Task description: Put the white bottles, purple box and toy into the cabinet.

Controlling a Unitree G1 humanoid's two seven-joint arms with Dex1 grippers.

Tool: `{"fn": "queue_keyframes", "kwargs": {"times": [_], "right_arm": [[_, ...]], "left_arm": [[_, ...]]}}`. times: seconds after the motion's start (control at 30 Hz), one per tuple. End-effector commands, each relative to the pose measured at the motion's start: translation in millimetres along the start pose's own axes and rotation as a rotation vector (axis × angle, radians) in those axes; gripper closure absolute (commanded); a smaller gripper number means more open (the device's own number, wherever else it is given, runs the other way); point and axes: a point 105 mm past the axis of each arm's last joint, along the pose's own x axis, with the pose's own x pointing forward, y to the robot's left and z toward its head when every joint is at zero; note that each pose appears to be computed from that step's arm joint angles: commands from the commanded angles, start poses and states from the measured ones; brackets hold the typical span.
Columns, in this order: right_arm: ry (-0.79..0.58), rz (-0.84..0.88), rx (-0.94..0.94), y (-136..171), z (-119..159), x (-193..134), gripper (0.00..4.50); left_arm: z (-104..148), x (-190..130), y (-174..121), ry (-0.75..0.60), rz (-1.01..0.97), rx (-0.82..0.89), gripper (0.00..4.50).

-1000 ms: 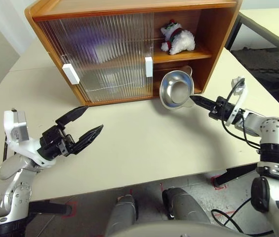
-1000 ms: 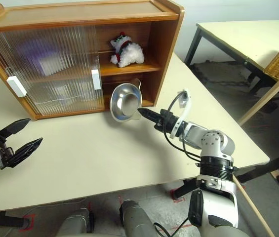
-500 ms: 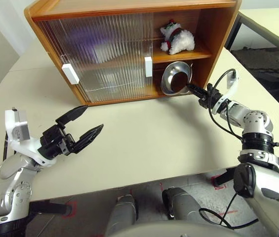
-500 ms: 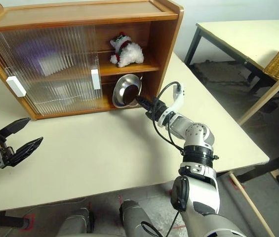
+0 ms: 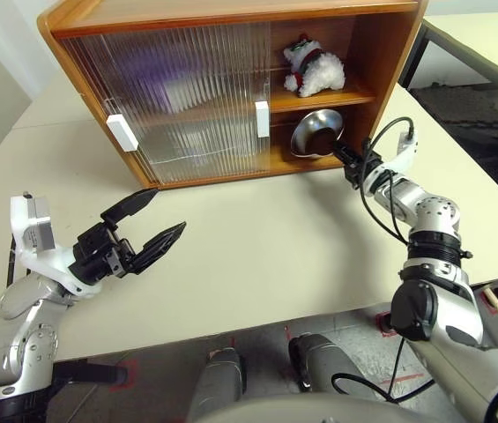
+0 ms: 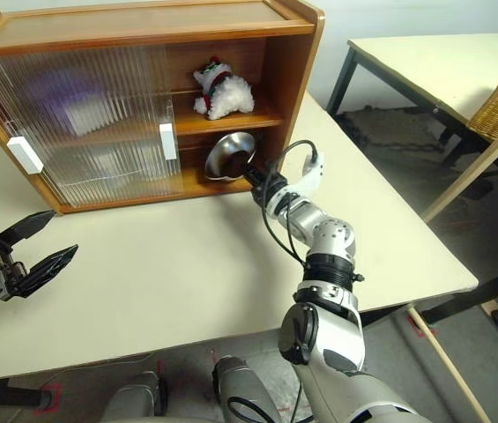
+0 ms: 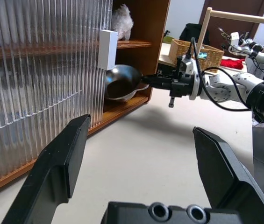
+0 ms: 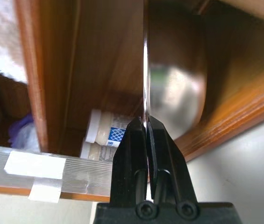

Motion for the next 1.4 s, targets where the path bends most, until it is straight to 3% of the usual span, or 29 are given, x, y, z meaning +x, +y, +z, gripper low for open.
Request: {"fn": "queue_keyframes", "kwargs": {"times": [0.03, 0.4, 0.97, 1.23, 1.37, 1.4], "right_arm": [[-0.029, 0.032, 0.01, 16, 4, 6, 4.44], [-0.089, -0.004, -0.042, 8, 2, 17, 4.44], [-0.044, -0.029, -0.094, -6, -5, 27, 4.44], [-0.128, -0.01, -0.126, -5, 12, 25, 1.64], [-0.109, 0.006, -0.206, -5, 18, 20, 0.09], [-0.079, 0.017, -0.246, -5, 18, 16, 0.04]], "left_arm": [[-1, 0, -1, 0.009, -0.006, 0.005, 0.0], [6, -2, 1, 0.0, 0.003, 0.031, 0.0], [10, -1, 0, -0.001, 0.006, 0.046, 0.0], [7, 0, -1, 0.001, 0.006, 0.042, 0.0], [7, 2, -2, 0.001, 0.002, 0.042, 0.0], [7, 2, -2, 0.001, 0.001, 0.042, 0.0]]}}
